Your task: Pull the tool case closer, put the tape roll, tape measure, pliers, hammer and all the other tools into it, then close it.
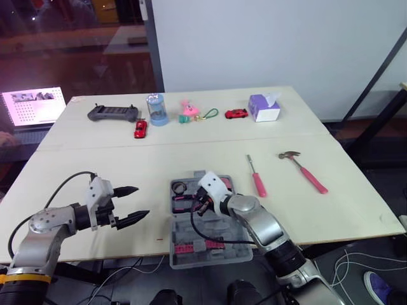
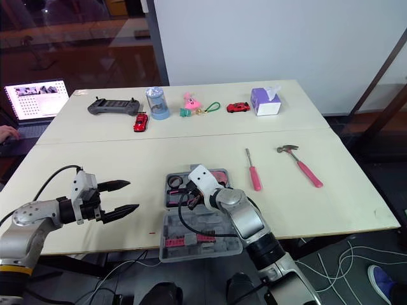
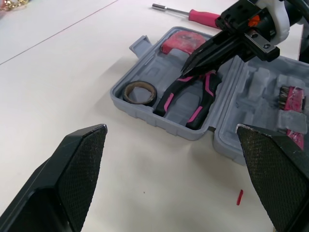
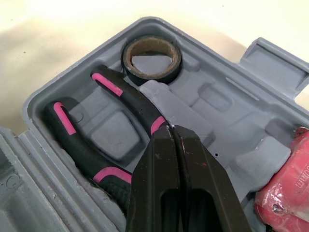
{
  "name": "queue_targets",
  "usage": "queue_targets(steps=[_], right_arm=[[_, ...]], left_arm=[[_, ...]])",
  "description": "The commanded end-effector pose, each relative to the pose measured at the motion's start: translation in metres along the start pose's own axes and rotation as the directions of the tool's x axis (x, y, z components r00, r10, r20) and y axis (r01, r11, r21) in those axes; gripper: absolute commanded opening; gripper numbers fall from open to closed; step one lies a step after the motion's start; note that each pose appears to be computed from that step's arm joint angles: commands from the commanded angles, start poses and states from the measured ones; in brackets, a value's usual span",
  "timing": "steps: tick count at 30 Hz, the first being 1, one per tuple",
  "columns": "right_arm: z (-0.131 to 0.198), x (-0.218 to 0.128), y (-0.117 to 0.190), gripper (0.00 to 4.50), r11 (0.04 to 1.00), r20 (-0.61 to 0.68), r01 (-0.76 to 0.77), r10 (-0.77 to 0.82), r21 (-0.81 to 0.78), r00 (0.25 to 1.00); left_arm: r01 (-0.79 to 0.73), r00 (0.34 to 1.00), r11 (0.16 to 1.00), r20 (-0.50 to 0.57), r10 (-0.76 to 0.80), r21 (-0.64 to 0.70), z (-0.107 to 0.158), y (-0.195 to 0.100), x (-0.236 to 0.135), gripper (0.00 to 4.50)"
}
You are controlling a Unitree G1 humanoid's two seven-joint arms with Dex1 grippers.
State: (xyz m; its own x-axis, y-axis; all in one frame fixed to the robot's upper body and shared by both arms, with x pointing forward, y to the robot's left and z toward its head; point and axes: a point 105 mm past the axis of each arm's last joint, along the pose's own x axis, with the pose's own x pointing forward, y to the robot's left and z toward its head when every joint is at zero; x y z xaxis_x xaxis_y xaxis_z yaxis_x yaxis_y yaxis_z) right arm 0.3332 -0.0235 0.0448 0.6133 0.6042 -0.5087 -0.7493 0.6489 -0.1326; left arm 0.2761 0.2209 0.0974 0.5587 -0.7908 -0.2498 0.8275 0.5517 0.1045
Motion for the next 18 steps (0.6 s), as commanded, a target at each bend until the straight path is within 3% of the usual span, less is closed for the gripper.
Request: queue_targets(steps=[1,4,7,10,12,15,18], right_arm=[[-0.039,0.002,0.011,0.06,0.997,-0.157,-0.042,0.051,0.059,0.986],[-0.035,0.003,0.013,0.06,0.996,-0.147,-0.054,0.063,0.068,0.987],[-0.014,0.003,0.009,0.06,0.996,-0.055,-0.057,0.060,0.061,0.997],[0.043,-0.022,-0.015,0.06,0.997,0.199,-0.024,0.008,0.076,0.980],[0.060,-0.045,-0.032,0.06,0.997,0.271,0.001,-0.021,0.072,0.962],[0.056,-0.074,-0.047,0.00,1.000,0.235,-0.006,0.001,0.021,0.972],[0.039,-0.098,-0.056,0.00,0.998,0.114,-0.052,0.057,-0.042,0.992]], left_arm=[[0.023,1.000,0.999,0.004,-0.023,0.049,0.009,-0.003,-0.003,4.50],[0.032,0.999,0.998,-0.002,-0.032,0.053,0.008,-0.004,-0.002,4.50],[0.042,0.999,0.998,-0.010,-0.042,0.056,0.007,-0.005,-0.001,4.50],[0.065,0.998,0.996,-0.029,-0.063,0.055,0.006,-0.009,0.005,4.50],[0.088,0.995,0.995,-0.043,-0.086,0.037,0.004,-0.012,0.008,4.50],[0.112,0.991,0.993,-0.079,-0.111,0.019,-0.002,-0.015,0.013,3.62],[0.130,0.987,0.992,-0.098,-0.130,-0.006,-0.005,-0.016,0.022,2.09]])
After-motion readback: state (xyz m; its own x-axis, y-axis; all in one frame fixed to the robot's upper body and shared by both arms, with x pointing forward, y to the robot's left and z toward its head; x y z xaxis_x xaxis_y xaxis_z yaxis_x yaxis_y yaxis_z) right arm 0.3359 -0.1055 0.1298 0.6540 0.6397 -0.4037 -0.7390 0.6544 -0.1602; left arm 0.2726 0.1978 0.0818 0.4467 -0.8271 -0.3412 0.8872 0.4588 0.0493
